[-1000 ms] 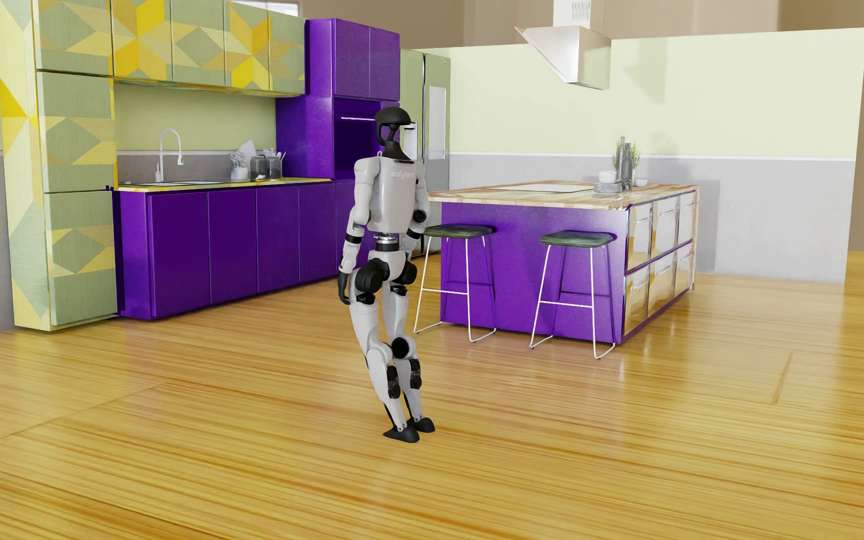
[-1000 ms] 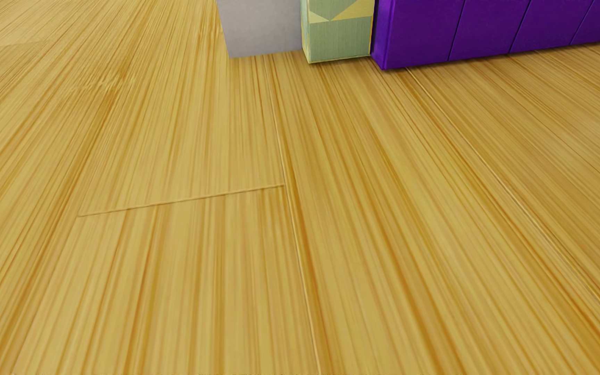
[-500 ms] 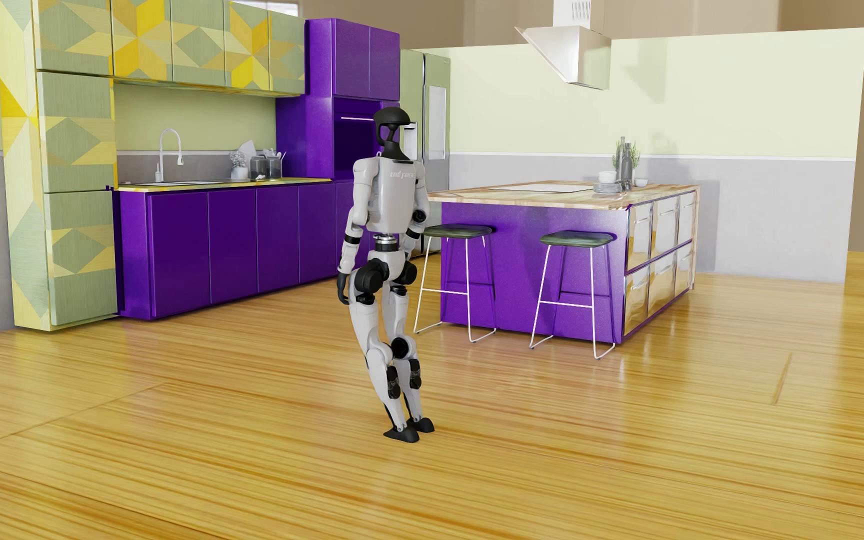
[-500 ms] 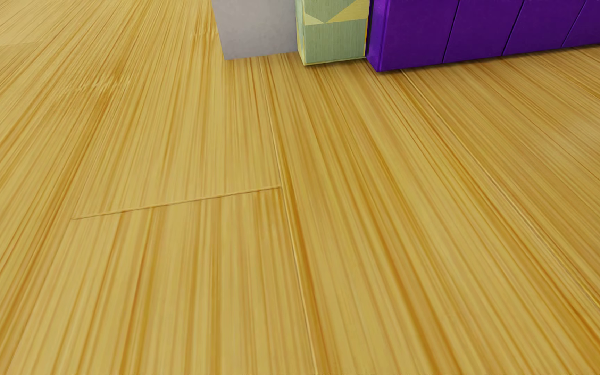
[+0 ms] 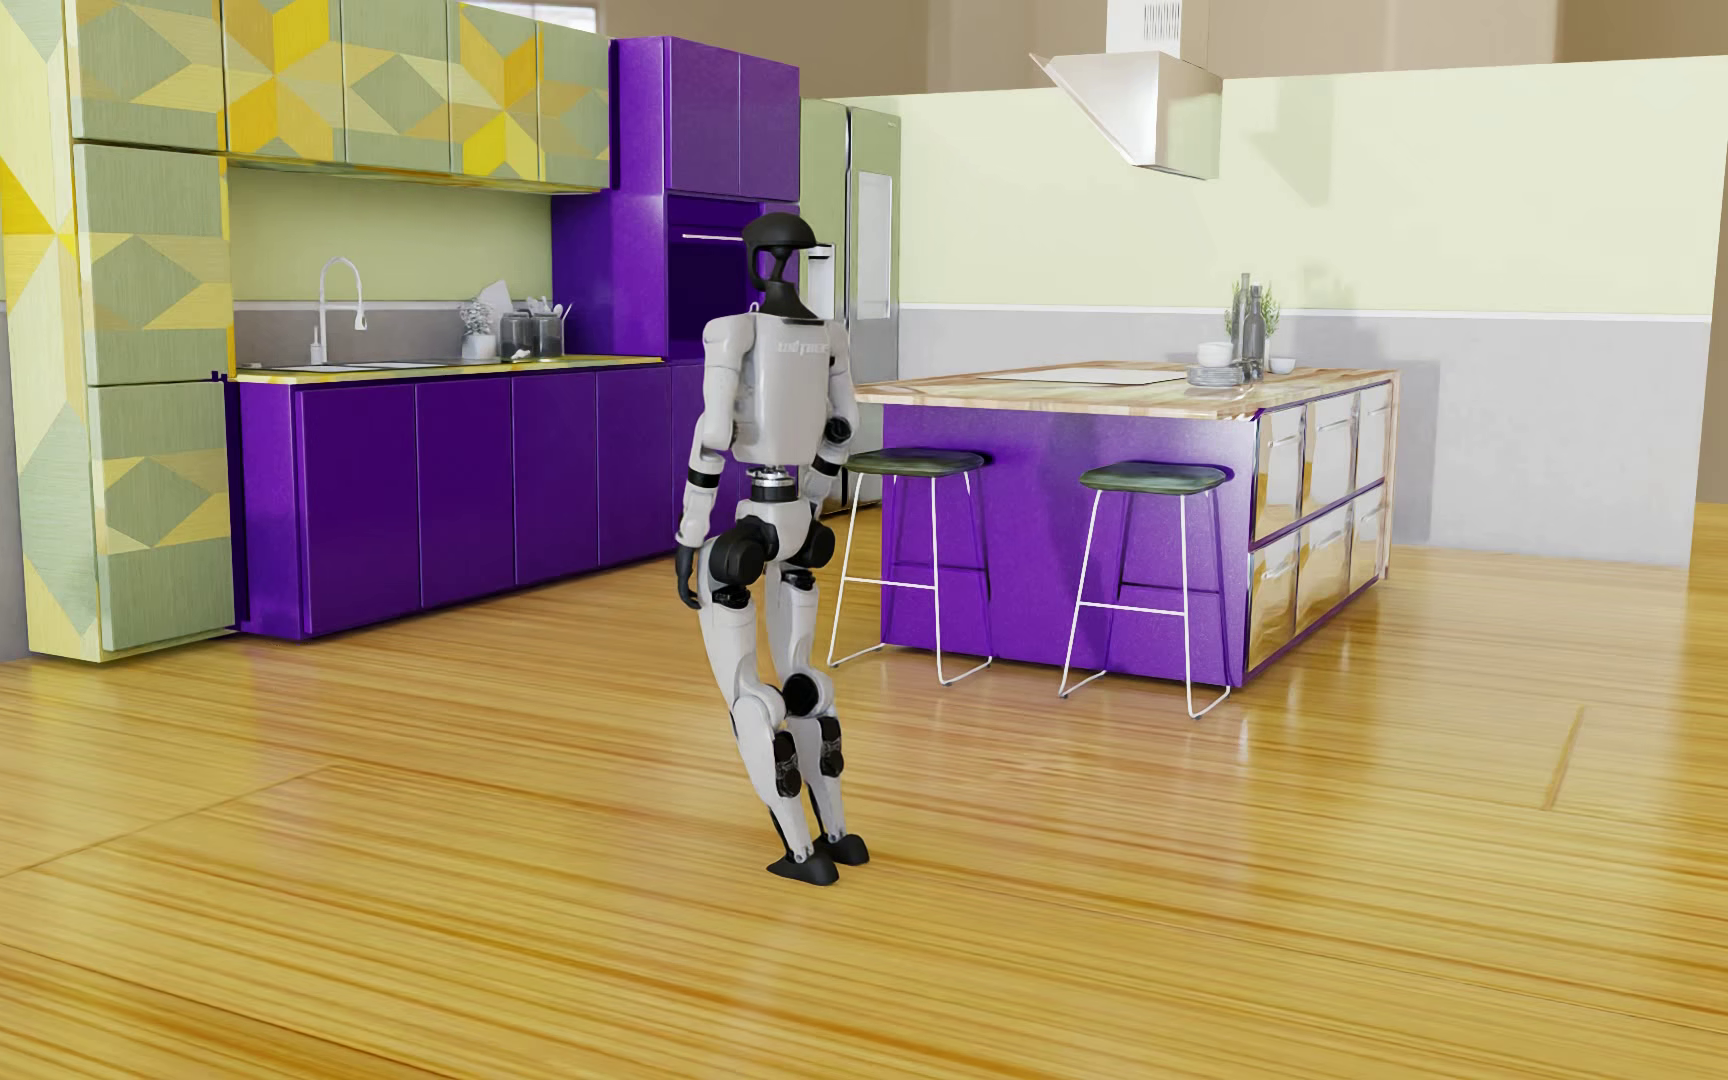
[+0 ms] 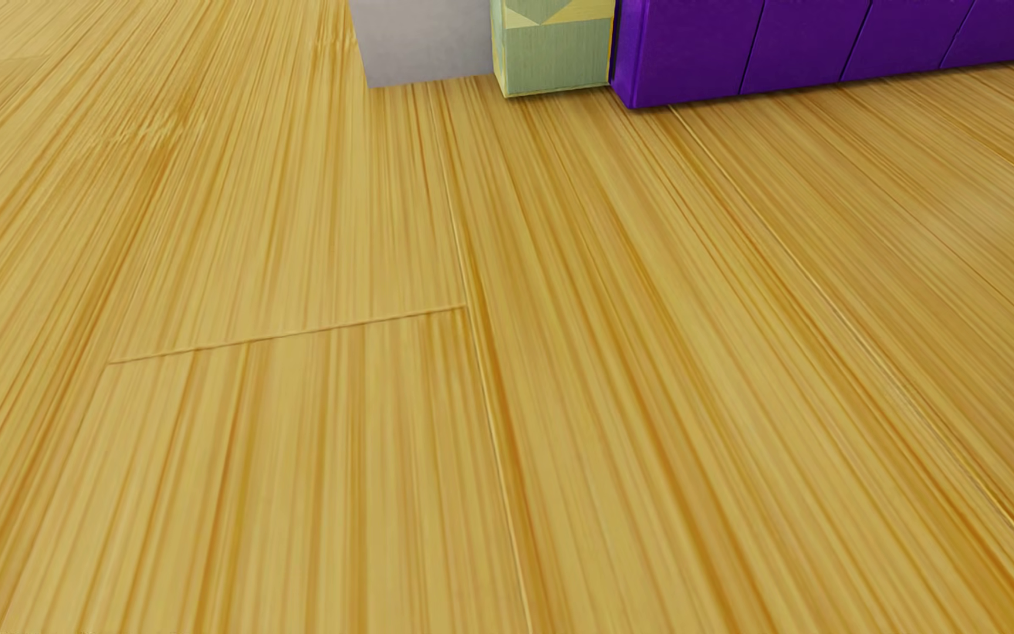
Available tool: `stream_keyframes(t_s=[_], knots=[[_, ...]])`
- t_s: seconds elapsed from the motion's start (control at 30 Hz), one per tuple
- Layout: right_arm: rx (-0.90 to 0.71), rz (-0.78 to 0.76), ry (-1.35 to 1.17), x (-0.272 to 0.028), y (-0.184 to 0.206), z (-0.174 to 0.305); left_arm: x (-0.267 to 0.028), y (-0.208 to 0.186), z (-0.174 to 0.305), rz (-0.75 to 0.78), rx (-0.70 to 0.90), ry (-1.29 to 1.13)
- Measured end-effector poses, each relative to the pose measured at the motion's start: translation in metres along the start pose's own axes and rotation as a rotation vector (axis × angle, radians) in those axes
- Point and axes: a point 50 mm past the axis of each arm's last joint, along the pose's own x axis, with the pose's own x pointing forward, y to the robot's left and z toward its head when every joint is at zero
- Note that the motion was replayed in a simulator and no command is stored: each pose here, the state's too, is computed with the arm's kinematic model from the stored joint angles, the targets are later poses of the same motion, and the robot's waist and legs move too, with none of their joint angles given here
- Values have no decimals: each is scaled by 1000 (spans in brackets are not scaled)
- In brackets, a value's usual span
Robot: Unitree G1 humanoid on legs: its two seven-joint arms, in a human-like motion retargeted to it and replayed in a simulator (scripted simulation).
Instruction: Remain stationary
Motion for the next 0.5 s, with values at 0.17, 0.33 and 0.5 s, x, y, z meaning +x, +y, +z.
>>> stream_keyframes(t_s=[0.17, 0.33, 0.5], knots=[[-6, 6, -8, 0, 2, 2, 0, 1, 2, 1, 0, -9], [-6, 9, -3, 0, 3, 1, 0, 0, 1, 1, 2, -9], [-1, 6, 2, 0, 2, -1, 0, 0, 1, 1, 0, -7]])
